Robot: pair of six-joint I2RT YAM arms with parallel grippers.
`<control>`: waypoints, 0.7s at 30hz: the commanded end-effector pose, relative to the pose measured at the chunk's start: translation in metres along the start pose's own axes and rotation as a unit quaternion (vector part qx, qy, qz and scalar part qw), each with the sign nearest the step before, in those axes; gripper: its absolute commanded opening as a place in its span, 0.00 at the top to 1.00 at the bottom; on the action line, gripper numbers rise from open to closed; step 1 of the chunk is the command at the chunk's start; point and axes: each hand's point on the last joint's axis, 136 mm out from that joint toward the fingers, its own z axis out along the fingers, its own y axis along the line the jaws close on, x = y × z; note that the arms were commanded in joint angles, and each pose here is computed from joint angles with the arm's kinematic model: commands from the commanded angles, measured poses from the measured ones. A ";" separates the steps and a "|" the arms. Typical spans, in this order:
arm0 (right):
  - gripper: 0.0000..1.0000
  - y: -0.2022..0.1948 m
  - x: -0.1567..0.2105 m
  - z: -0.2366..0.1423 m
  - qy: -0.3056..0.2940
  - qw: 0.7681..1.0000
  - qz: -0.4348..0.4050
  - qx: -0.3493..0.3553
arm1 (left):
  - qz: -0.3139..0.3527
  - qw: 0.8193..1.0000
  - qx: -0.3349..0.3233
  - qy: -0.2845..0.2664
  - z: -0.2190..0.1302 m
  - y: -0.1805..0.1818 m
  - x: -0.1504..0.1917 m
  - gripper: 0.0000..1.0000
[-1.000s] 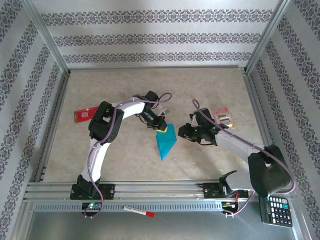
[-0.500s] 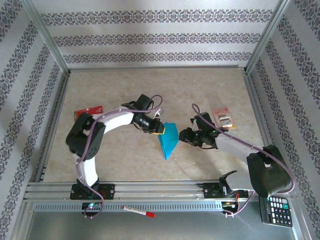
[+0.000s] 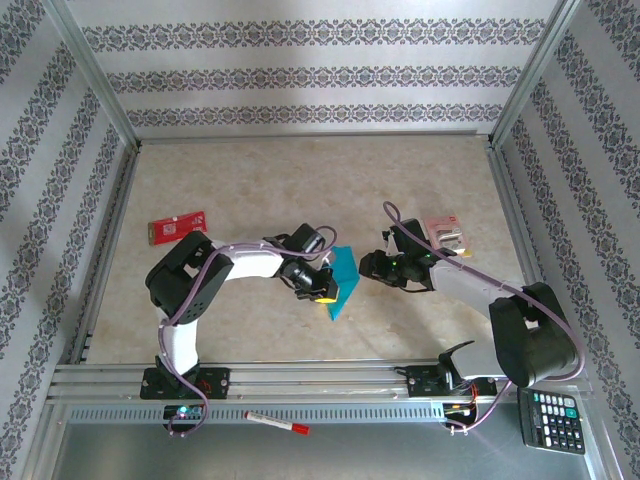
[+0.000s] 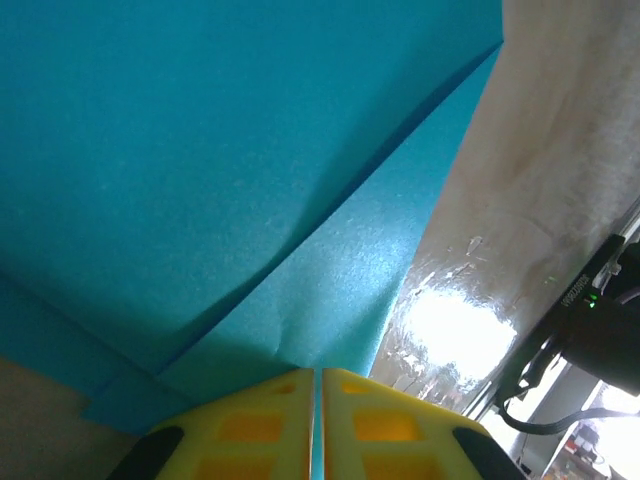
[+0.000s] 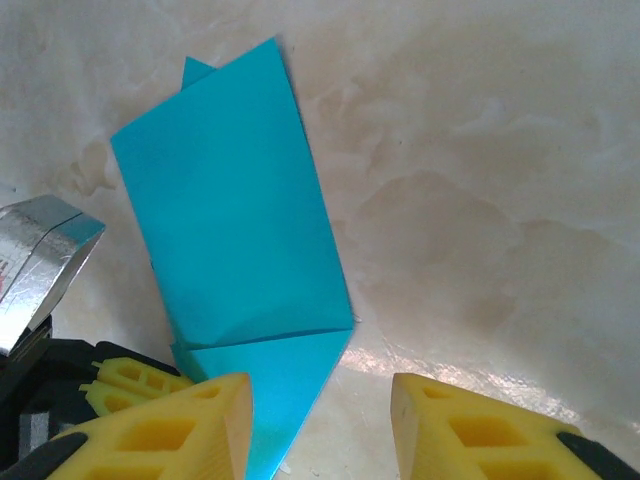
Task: Fold a paper plane with a square sheet of paper (pick it up from the middle)
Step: Fold the wing for the fifth time at the center of the table.
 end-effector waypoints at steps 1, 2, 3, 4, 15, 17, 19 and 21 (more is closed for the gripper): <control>0.59 0.003 -0.002 -0.003 0.008 1.000 -0.005 -0.006 | 0.014 0.999 -0.005 0.034 -0.003 0.008 0.007 0.91; 0.59 0.003 0.001 -0.002 0.013 1.000 -0.004 -0.007 | 0.019 0.999 -0.006 0.045 -0.004 0.011 0.010 0.92; 0.59 0.003 0.002 -0.001 0.018 1.000 -0.004 -0.009 | 0.022 0.998 -0.009 0.053 -0.006 0.015 0.012 0.93; 0.59 0.005 0.004 -0.001 0.023 1.000 -0.003 -0.013 | 0.028 0.998 -0.011 0.059 -0.008 0.017 0.014 0.93; 0.56 0.028 0.024 0.021 0.081 0.996 -0.002 -0.049 | 0.085 0.992 -0.019 0.093 -0.029 0.029 0.027 0.95; 0.57 0.029 0.027 0.025 0.089 0.995 -0.002 -0.048 | 0.090 0.992 -0.022 0.090 -0.031 0.030 0.026 0.95; 0.58 0.027 0.030 0.029 0.093 0.995 0.000 -0.042 | 0.092 0.992 -0.021 0.088 -0.031 0.029 0.024 0.95; 0.58 0.027 0.033 0.031 0.098 0.994 0.002 -0.044 | 0.090 0.992 -0.017 0.090 -0.029 0.029 0.025 0.95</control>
